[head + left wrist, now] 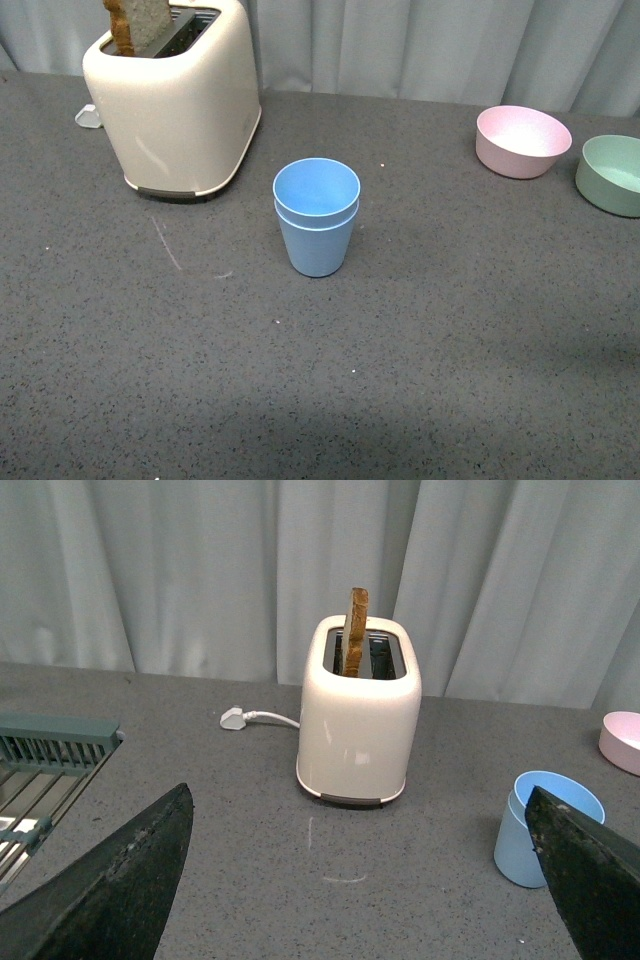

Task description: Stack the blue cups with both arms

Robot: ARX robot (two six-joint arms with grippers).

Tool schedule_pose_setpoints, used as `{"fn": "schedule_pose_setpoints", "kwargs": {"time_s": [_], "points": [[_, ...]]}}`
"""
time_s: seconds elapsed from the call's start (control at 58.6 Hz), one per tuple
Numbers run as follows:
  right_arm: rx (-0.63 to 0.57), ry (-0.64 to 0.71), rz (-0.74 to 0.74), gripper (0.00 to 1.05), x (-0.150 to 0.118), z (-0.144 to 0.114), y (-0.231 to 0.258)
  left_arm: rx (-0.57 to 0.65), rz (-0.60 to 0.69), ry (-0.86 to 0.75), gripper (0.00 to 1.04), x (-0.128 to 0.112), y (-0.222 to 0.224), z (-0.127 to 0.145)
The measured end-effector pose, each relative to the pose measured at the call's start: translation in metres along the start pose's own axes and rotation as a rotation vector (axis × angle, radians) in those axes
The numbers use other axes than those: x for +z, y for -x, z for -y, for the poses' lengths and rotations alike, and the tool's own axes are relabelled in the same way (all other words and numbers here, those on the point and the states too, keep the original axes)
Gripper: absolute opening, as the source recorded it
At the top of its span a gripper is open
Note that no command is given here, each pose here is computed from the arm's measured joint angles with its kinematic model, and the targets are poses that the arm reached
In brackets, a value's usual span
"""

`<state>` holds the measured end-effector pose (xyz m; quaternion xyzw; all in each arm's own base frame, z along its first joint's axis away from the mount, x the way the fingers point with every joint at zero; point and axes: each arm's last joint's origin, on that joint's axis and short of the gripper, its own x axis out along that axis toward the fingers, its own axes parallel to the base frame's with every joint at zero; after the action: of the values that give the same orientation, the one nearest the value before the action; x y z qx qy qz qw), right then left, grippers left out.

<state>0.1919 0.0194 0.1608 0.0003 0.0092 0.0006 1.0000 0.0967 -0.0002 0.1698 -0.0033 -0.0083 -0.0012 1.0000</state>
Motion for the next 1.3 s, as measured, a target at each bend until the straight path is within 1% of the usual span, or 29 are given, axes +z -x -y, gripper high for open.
{"fn": "schedule_pose_setpoints", "kwargs": {"time_s": [0.188,0.239,0.324,0.699,1.296], "points": [[0.001,-0.001,-0.001,0.01,0.0,0.007,0.02,0.0,0.0,0.0,0.98,0.0,0.0,0.0],[0.019,-0.002,0.0,0.01,0.0,0.014,0.027,0.0,0.0,0.0,0.98,0.0,0.0,0.0],[-0.006,-0.003,0.003,0.01,0.0,0.019,0.034,0.0,0.0,0.0,0.98,0.0,0.0,0.0],[0.0,-0.002,0.011,0.01,0.002,0.019,0.057,0.0,0.0,0.0,0.98,0.0,0.0,0.0],[0.0,-0.002,0.025,0.01,0.006,0.019,0.077,0.0,0.0,0.0,0.98,0.0,0.0,0.0]]}}
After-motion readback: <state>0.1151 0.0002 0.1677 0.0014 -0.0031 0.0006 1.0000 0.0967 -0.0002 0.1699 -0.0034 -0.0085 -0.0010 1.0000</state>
